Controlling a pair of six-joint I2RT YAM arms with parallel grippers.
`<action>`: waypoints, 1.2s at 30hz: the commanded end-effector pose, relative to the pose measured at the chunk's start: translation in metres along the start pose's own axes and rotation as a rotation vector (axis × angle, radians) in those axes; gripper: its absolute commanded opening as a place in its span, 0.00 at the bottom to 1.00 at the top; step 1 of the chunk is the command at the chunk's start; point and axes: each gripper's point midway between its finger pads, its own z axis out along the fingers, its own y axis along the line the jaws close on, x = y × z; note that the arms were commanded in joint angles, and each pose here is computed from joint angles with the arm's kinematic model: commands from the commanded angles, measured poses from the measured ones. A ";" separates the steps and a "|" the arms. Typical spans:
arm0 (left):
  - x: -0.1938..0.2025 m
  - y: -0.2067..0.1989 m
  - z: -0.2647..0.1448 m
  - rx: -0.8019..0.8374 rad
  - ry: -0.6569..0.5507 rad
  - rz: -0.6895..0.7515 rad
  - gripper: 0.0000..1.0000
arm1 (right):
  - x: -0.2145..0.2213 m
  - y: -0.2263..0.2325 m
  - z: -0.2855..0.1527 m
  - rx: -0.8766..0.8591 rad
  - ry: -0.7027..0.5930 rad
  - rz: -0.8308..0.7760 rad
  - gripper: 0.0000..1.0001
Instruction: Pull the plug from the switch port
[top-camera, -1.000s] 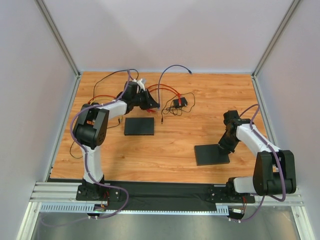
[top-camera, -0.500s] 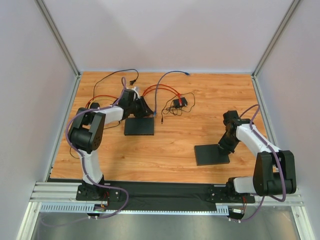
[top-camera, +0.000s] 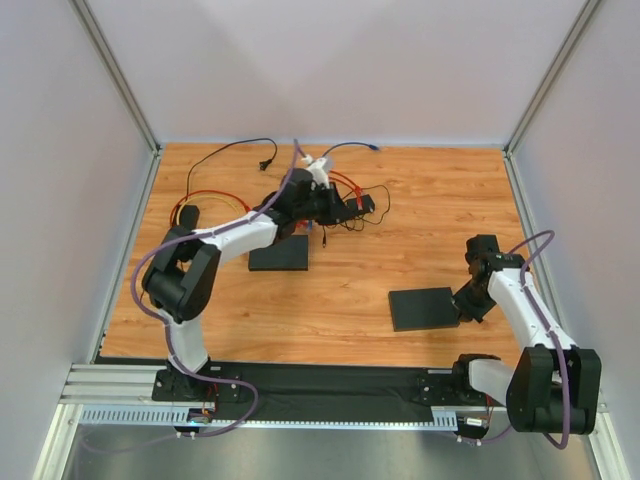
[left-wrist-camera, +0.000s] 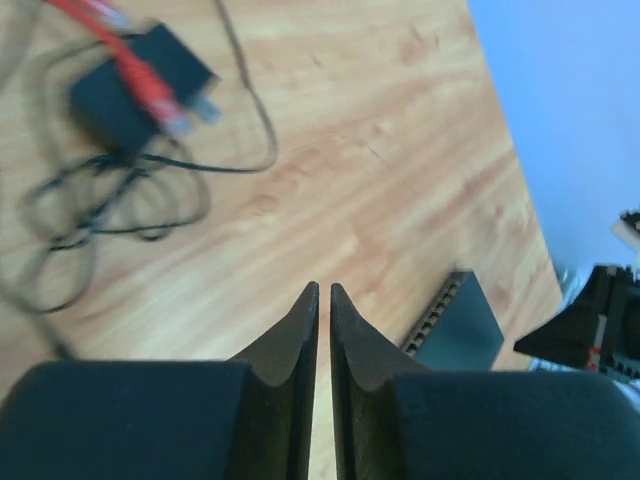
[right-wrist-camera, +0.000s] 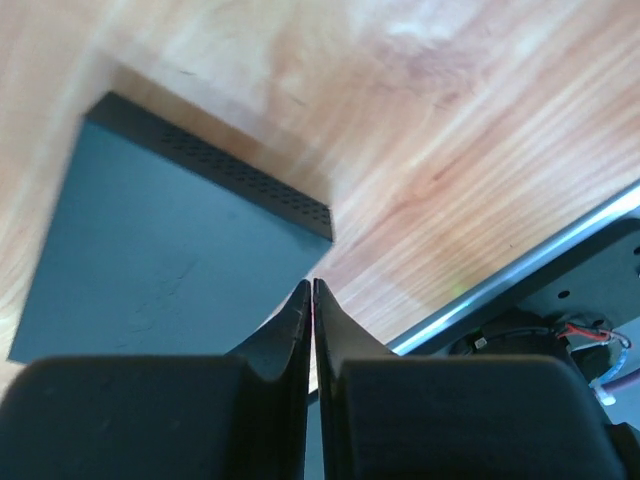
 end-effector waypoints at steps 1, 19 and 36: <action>0.034 -0.046 0.033 0.081 0.138 0.110 0.13 | 0.015 -0.007 0.008 0.014 0.061 0.069 0.00; 0.162 -0.043 0.096 -0.079 0.617 0.265 0.10 | 0.009 0.033 0.046 -0.071 0.109 0.096 0.01; 0.235 -0.163 0.063 0.248 0.614 0.223 0.07 | -0.048 0.136 0.032 -0.250 0.158 -0.137 0.02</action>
